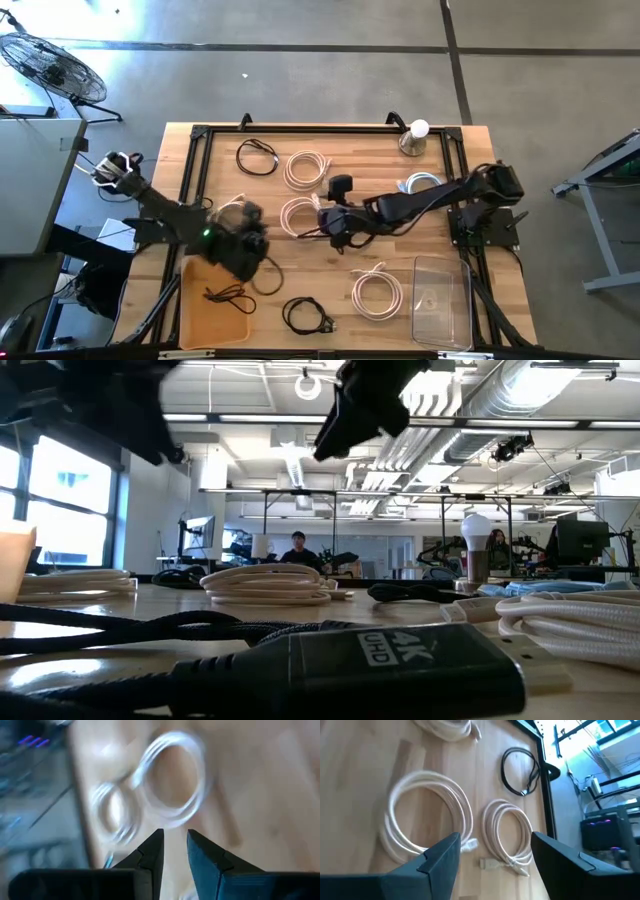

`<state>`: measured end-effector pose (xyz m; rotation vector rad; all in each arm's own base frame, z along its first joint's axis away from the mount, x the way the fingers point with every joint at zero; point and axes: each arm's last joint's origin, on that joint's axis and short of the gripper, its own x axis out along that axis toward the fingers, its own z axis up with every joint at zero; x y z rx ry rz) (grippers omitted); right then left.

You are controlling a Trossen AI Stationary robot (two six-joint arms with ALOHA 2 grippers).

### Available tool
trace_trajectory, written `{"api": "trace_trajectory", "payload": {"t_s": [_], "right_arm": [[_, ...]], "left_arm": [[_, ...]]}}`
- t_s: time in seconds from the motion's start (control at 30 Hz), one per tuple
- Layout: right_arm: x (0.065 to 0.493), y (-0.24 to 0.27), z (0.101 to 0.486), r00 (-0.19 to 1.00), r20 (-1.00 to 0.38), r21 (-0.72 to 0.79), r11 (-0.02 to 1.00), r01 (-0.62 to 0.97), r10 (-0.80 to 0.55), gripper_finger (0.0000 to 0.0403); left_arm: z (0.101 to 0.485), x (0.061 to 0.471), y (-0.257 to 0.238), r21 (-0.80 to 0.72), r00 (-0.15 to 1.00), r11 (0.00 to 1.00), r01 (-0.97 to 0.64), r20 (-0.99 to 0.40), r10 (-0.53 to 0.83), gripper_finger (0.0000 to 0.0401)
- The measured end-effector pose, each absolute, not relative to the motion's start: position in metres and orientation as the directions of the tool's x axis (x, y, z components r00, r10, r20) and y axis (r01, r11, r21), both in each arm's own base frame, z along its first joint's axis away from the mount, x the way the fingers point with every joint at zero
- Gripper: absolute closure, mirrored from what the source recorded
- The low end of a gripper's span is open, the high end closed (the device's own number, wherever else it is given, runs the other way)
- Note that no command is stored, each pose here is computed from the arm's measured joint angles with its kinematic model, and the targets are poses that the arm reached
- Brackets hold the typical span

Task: Sort HDMI cables
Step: Put the white HDMI cable into the transparent bin

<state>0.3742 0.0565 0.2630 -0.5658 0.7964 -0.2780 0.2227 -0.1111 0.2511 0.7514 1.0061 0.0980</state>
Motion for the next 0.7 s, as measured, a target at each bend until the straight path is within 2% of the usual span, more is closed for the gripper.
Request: {"api": "trace_trajectory", "payload": {"t_s": [0.1, 0.2, 0.43, 0.57, 0.7], "right_arm": [[0.368, 0.062, 0.27, 0.684, -0.592, -0.563, 0.826, 0.028, -0.427, 0.0167], [0.363, 0.069, 0.272, 0.685, -0.599, -0.543, 0.839, 0.033, -0.415, 0.0167], [0.35, 0.089, 0.268, 0.648, -0.653, -0.53, 0.847, -0.024, -0.391, 0.0167], [0.345, 0.097, 0.266, 0.633, -0.673, -0.519, 0.854, -0.035, -0.383, 0.0167], [0.342, 0.104, 0.265, 0.628, -0.682, -0.52, 0.853, -0.055, -0.375, 0.0167]], "left_arm": [[0.254, 0.246, -0.096, 0.476, 0.585, 0.792, 0.383, -0.788, 0.191, 0.032], [0.257, 0.26, -0.079, 0.37, 0.596, 0.82, 0.437, -0.802, 0.044, 0.032], [0.245, 0.264, -0.046, 0.267, 0.542, 0.843, 0.466, -0.84, -0.034, 0.032], [0.24, 0.271, -0.03, 0.193, 0.556, 0.902, 0.385, -0.829, -0.06, 0.032], [0.24, 0.279, -0.025, 0.201, 0.592, 0.904, 0.378, -0.803, -0.069, 0.032]]}}
